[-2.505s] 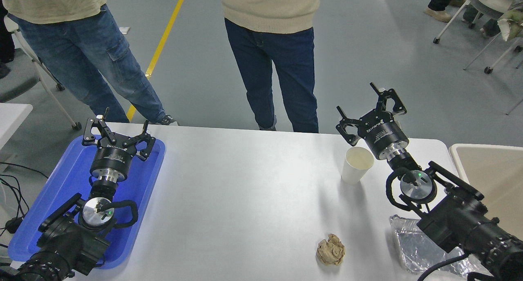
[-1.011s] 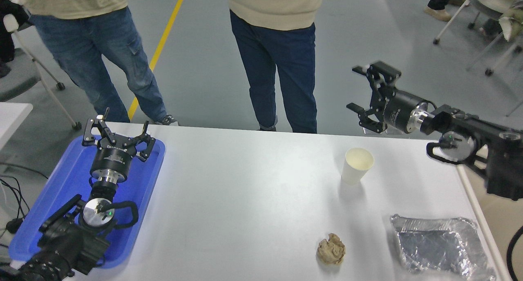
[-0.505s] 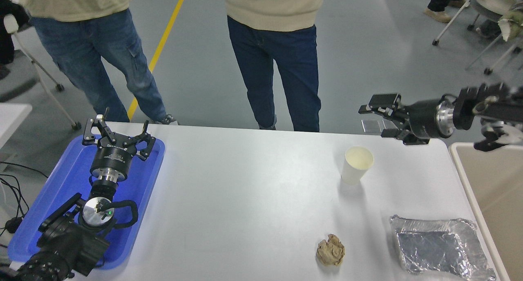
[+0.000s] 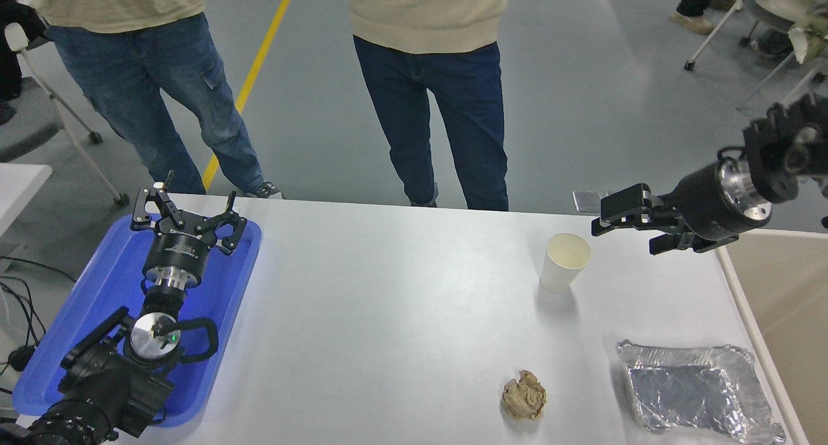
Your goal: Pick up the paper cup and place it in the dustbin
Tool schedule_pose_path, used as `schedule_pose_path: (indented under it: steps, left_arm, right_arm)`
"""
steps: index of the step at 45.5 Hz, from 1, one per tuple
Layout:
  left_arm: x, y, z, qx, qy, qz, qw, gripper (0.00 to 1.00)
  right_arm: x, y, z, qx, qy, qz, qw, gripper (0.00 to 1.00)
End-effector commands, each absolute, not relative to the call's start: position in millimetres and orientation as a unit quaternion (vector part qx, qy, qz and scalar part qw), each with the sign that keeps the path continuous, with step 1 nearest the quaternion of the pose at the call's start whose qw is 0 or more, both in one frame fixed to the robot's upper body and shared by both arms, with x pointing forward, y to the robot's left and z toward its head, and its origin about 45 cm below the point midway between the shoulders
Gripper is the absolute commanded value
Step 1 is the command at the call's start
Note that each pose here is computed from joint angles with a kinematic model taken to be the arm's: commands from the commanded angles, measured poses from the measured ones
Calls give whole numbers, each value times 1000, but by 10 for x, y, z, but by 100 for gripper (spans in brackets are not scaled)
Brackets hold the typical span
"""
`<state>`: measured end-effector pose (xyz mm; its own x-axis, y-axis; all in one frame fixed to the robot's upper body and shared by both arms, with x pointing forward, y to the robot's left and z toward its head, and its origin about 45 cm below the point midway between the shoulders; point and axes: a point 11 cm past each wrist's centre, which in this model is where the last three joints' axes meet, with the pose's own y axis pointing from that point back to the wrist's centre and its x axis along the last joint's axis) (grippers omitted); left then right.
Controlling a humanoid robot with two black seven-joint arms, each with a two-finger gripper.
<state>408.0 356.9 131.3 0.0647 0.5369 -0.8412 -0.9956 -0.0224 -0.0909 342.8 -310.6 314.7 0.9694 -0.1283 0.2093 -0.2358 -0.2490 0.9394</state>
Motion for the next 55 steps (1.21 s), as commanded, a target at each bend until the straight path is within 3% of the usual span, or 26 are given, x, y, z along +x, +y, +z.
schedule_pose_path:
  steps: [1,24,33,55]
  left_arm:
    - [4080,3564,1311,-372,309,610,627,100]
    - [4075,3565,1306,-372,309,610,627,100]
    - [4080,3563,1312,-372,309,610,628,100]
    - [4079,3567,1307,-372,309,611,627,100]
  right_arm:
    - [3192,-3058,3225,775,-73,20,627,100]
    - [3093,-2711,3346,789,-32,-48,612,100]
    - [3153,-2674,3346,784,-35,-30,619,100]
    - [3201,-2608,3843,780,-48,8,624,100]
